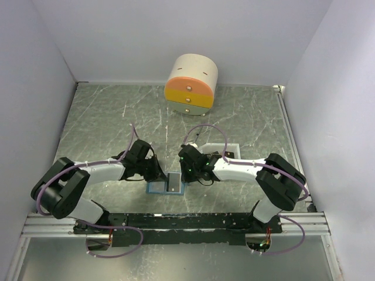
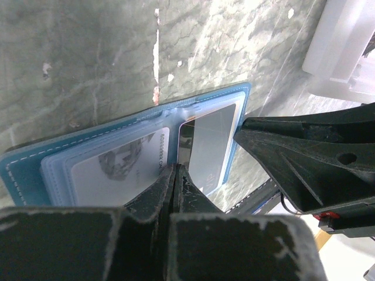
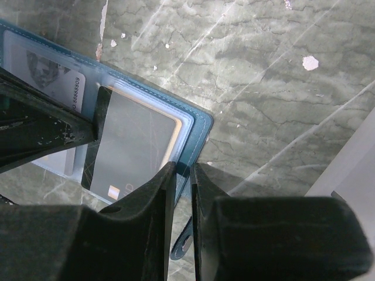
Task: Put the credit cards into the card holder
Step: Insert the credit card into the card holder, then turn over the card slot in the card holder.
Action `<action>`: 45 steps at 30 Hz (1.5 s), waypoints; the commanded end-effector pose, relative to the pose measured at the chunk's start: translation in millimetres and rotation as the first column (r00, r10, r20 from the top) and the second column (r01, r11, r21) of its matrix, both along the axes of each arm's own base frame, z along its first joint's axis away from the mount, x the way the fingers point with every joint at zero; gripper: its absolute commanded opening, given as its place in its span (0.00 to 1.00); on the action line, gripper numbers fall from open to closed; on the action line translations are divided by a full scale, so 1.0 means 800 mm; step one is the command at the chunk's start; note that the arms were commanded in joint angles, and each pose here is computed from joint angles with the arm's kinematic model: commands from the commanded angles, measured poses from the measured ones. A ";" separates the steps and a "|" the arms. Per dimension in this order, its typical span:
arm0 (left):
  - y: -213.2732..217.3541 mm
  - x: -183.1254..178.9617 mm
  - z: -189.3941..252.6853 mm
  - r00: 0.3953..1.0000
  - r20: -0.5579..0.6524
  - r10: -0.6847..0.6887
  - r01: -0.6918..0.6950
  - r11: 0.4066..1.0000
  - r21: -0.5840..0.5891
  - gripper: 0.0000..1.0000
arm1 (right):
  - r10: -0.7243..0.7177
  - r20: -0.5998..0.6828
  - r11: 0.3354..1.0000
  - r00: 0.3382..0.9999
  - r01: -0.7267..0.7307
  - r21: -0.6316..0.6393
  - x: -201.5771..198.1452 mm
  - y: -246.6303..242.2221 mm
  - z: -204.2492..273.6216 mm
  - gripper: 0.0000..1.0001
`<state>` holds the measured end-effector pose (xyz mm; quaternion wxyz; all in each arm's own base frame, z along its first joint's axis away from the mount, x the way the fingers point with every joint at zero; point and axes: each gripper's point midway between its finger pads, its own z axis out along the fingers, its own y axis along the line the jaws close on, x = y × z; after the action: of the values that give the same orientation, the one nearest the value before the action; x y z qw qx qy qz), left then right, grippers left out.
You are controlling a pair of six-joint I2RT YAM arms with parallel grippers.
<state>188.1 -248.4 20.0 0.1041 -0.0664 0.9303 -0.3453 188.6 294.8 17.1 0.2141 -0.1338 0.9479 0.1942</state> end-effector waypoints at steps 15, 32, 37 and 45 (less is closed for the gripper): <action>-0.012 -0.006 0.011 1.000 0.009 -0.019 0.019 0.999 -0.028 0.19 | -0.008 0.046 1.000 0.999 0.008 0.003 0.008 0.001 0.017 0.26; 0.027 0.006 0.036 0.995 0.067 0.068 -0.077 0.989 0.129 0.54 | -0.013 0.055 0.999 0.998 0.010 0.048 0.008 0.009 0.041 0.45; 0.048 0.009 0.038 0.993 0.081 0.088 -0.101 0.979 0.177 0.63 | 0.049 0.026 0.998 0.998 -0.050 0.042 0.000 0.021 0.027 0.48; 0.055 -0.002 0.031 0.996 0.058 0.065 -0.070 0.993 0.097 0.66 | 0.043 0.007 0.995 0.999 -0.042 -0.089 -0.006 -0.004 -0.014 0.37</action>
<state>193.0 -204.0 43.6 0.1510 -0.0995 0.9456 -0.2705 186.3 301.6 18.3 0.2137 -0.1541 0.9470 0.1837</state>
